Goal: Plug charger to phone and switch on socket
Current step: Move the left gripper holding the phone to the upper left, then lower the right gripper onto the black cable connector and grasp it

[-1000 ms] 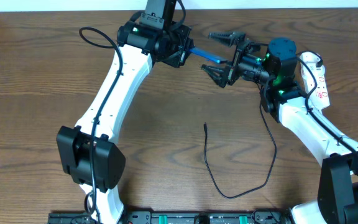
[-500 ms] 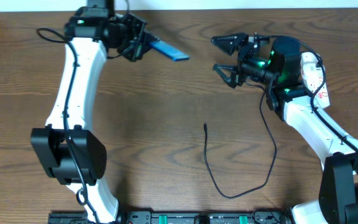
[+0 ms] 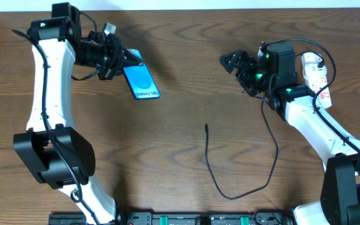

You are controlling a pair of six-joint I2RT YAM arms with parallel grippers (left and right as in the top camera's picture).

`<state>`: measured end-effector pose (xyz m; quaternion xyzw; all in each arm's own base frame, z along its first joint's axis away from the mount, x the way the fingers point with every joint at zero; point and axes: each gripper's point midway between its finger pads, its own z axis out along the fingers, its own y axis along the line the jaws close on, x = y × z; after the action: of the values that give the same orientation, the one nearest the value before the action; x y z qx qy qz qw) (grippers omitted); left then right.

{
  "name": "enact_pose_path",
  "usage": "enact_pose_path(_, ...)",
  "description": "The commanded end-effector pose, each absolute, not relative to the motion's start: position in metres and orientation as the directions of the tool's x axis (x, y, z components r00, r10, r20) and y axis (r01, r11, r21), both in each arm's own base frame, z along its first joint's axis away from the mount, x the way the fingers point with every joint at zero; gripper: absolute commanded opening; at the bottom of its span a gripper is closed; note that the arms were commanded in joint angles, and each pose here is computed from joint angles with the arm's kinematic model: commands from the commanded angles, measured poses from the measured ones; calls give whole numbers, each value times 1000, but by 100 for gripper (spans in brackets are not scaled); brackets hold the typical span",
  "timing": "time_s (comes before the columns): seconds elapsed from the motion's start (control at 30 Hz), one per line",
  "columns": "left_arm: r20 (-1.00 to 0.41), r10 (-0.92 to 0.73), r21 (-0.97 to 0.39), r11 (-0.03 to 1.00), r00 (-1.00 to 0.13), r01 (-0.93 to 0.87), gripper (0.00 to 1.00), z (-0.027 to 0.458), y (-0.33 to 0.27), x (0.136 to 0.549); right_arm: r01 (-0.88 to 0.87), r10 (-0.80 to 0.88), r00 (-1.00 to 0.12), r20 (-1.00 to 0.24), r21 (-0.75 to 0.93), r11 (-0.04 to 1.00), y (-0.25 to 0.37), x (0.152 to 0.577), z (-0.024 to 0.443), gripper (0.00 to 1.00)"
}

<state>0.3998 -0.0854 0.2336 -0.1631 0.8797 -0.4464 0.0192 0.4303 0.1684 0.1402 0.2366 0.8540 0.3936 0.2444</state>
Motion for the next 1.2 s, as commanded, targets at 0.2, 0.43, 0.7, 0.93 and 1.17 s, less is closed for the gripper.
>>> enact_pose_path(0.2, -22, -217, -866, 493, -976, -90, 7, 255, -88, 400, 118, 434, -803, -408, 605, 788, 166, 431, 184, 99)
enact_pose_path(0.43, -87, -190, -921, 389, -978, 6, 7, 277, -96, 404, 115, 368, -811, -455, 493, 862, 178, 418, 209, 99)
enact_pose_path(0.7, -87, -190, -921, 390, -978, 6, 7, 276, -96, 404, 175, 255, -908, -332, 253, 952, 192, 371, 143, 94)
enact_pose_path(0.93, -87, -191, -917, 399, -978, 3, 7, 275, -96, 404, 88, 112, -972, -207, 119, 989, 231, 342, 71, 95)
enact_pose_path(1.17, -88, -191, -917, 399, -978, 4, 7, 275, -96, 405, 73, 83, -985, -154, 70, 995, 232, 331, 52, 90)
